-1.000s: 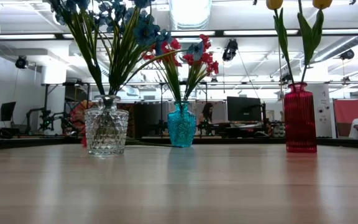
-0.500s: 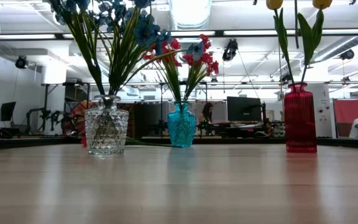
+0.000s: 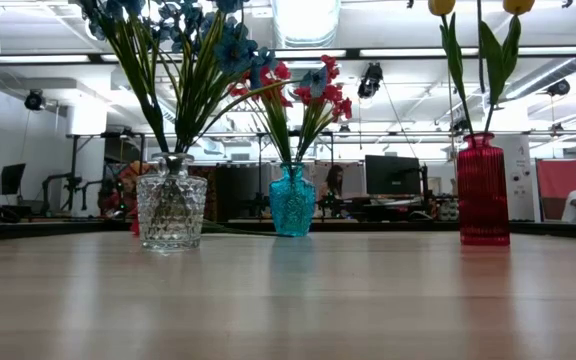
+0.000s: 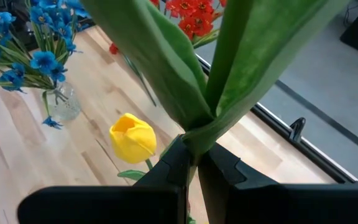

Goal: Sort flowers into vase by color
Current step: Put the yellow flower into the red vase

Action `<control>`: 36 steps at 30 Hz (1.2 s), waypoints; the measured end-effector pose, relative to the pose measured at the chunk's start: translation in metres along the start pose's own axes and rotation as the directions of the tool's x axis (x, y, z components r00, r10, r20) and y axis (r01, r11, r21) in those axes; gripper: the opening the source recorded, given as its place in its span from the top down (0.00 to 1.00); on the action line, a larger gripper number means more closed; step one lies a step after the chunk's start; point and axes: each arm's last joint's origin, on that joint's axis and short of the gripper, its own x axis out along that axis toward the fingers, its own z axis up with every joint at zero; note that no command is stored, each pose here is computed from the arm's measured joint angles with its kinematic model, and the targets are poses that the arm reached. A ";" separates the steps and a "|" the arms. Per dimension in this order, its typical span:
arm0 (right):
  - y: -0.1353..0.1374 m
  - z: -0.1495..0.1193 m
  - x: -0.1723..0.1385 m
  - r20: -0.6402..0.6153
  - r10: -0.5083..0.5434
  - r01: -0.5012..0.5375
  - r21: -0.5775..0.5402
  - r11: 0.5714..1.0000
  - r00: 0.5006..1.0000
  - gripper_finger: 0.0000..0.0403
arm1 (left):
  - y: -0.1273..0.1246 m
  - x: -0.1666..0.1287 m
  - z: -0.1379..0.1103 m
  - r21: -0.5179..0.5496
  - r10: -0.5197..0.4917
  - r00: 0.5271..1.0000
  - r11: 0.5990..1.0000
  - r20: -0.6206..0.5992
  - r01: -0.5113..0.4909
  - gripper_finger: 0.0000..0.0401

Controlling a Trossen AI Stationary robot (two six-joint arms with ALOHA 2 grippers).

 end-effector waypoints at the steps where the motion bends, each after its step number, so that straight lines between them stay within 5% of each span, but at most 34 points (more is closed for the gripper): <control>1: -0.001 0.000 0.000 0.003 0.004 -0.004 0.005 1.000 1.000 0.96 | 0.000 0.000 0.000 0.000 0.000 1.000 1.000 0.000 0.000 0.49; 36: 0.006 -0.036 0.030 0.023 -0.011 0.011 0.004 1.000 1.000 0.96 | 0.000 0.000 0.000 0.000 0.000 1.000 1.000 -0.001 0.000 0.49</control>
